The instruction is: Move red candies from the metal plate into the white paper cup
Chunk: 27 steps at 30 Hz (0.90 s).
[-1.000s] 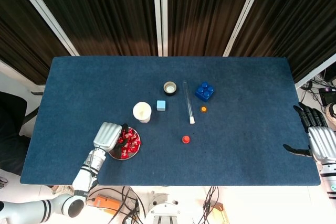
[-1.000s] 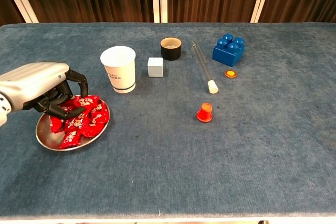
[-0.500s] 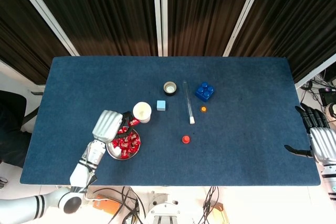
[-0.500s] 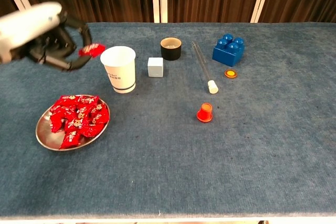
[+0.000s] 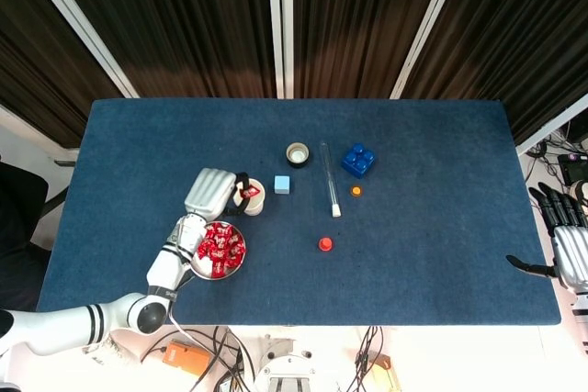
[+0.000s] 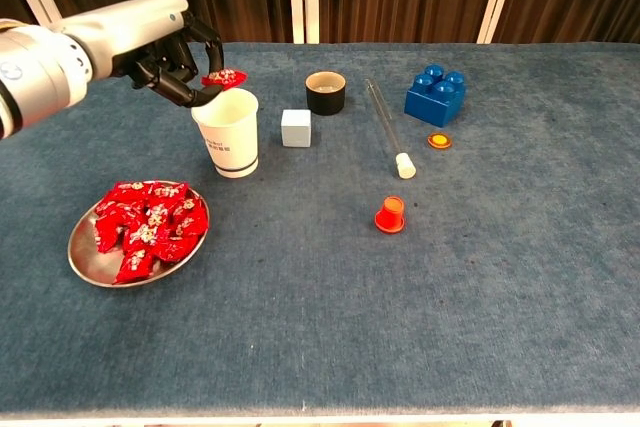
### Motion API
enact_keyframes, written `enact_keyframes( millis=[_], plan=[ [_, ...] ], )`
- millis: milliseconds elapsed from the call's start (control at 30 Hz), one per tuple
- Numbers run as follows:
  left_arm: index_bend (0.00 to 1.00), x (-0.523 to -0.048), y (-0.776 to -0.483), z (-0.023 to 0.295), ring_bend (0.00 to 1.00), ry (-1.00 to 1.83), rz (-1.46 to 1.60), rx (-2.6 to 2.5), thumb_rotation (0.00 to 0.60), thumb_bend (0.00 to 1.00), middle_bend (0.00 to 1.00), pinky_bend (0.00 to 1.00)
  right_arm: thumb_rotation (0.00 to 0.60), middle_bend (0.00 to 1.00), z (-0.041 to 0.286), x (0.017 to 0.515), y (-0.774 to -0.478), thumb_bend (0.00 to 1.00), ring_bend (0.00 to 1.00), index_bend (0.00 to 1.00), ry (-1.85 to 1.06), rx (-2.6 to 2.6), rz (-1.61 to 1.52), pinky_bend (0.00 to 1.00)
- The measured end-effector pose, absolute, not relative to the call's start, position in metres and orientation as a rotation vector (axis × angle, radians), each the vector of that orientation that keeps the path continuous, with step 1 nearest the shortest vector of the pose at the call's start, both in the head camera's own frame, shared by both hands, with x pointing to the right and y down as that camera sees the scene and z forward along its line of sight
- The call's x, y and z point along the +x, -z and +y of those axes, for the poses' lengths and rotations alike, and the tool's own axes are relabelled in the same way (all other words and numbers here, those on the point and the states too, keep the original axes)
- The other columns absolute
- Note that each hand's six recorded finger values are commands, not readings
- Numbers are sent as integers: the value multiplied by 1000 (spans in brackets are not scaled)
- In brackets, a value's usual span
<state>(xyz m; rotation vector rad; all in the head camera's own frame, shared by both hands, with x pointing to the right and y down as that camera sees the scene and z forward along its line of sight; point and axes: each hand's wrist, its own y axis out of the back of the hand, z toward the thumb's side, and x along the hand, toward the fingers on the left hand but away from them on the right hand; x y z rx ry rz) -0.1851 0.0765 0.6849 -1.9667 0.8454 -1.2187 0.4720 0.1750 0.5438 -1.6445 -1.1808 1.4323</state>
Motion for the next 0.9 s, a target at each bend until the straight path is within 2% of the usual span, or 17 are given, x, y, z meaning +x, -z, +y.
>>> enact_keyframes(
  millis=[200,300,467,567,733,900],
  plan=[
    [341,-189,-687,79,883,1245,829,-1931,600,256,918,804,600,0,174,470,-545,62,0,0,-1436,-1649,-1173,30],
    [301,-193,-683,81,882,1243,843,-1922,600,230,916,803,600,0,172,468,-545,60,0,0,-1432,-1651,-1169,30],
    [298,-211,-668,85,881,1221,914,-1903,600,226,914,803,600,0,171,467,-543,62,0,0,-1423,-1649,-1170,30],
    [340,-227,-659,93,879,1204,942,-1877,600,235,914,803,600,0,169,466,-541,61,0,0,-1415,-1647,-1168,30],
    [390,-254,-655,127,879,1209,890,-1852,600,252,914,803,600,0,166,462,-540,61,0,0,-1401,-1647,-1162,30],
    [400,-272,-667,161,880,1266,782,-1849,600,256,914,803,600,0,165,455,-544,62,0,0,-1390,-1669,-1145,30]
  ],
)
